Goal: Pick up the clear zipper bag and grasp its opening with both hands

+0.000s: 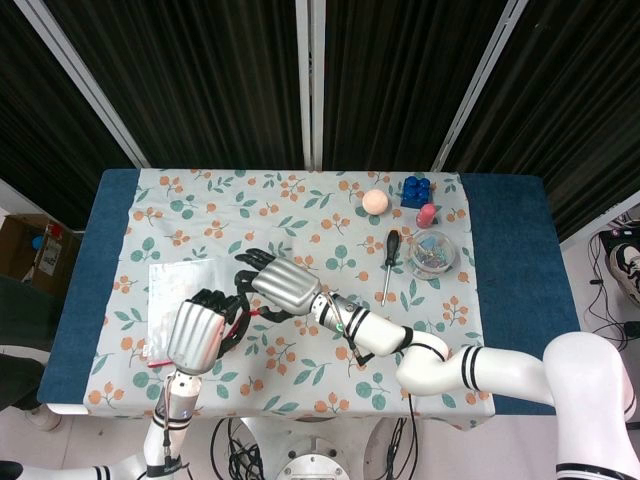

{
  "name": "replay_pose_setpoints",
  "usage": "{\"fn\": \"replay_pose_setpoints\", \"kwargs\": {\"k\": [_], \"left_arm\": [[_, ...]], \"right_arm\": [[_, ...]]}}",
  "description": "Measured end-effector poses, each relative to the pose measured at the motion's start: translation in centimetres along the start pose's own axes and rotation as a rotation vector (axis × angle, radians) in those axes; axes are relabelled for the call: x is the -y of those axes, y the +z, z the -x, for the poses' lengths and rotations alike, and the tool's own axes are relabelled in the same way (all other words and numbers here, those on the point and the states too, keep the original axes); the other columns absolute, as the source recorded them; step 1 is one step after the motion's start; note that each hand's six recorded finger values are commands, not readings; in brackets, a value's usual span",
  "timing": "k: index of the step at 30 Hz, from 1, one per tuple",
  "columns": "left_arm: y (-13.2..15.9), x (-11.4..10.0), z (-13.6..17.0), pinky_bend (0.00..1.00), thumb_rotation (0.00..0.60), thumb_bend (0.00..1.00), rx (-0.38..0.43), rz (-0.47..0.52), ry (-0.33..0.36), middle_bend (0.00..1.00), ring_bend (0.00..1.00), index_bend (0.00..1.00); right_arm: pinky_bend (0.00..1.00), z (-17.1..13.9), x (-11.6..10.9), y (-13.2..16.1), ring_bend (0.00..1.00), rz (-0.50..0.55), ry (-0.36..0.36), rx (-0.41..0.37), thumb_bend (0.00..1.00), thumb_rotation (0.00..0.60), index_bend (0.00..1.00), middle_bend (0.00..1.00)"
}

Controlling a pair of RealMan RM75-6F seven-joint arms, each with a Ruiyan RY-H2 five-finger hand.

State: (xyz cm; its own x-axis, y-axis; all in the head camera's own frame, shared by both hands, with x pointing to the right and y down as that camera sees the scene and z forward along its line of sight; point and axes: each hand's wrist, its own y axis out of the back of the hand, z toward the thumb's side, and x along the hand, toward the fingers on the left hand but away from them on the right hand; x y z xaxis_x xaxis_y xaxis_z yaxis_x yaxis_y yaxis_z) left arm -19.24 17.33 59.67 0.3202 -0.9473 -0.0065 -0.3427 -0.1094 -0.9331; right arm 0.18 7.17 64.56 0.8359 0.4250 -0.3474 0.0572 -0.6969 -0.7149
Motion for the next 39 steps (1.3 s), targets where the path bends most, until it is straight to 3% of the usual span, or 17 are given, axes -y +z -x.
{"fn": "replay_pose_setpoints", "kwargs": {"k": [4, 9, 28, 39], "left_arm": [[-0.3, 0.1, 0.1, 0.65, 0.600, 0.46, -0.013, 0.008, -0.003, 0.73, 0.64, 0.74], [-1.2, 0.8, 0.9, 0.65, 0.600, 0.46, -0.052, 0.036, -0.027, 0.73, 0.64, 0.75], [-3.7, 3.4, 3.3, 0.65, 0.600, 0.46, -0.165, 0.105, -0.120, 0.72, 0.64, 0.75], [-8.4, 5.9, 5.6, 0.65, 0.600, 0.46, -0.301, 0.056, -0.237, 0.72, 0.64, 0.75]], "right_arm": [[0.04, 0.7, -0.1, 0.2, 0.10, 0.015, -0.026, 0.001, 0.45, 0.600, 0.76, 0.38], [0.05, 1.0, -1.1, 0.4, 0.13, 0.046, -0.086, -0.002, 0.46, 0.600, 0.87, 0.44], [0.06, -1.2, -4.7, -0.2, 0.15, 0.115, -0.211, -0.002, 0.46, 0.600, 0.92, 0.47], [0.06, -4.7, -6.7, -1.7, 0.16, 0.148, -0.284, 0.007, 0.46, 0.600, 0.92, 0.47]]}}
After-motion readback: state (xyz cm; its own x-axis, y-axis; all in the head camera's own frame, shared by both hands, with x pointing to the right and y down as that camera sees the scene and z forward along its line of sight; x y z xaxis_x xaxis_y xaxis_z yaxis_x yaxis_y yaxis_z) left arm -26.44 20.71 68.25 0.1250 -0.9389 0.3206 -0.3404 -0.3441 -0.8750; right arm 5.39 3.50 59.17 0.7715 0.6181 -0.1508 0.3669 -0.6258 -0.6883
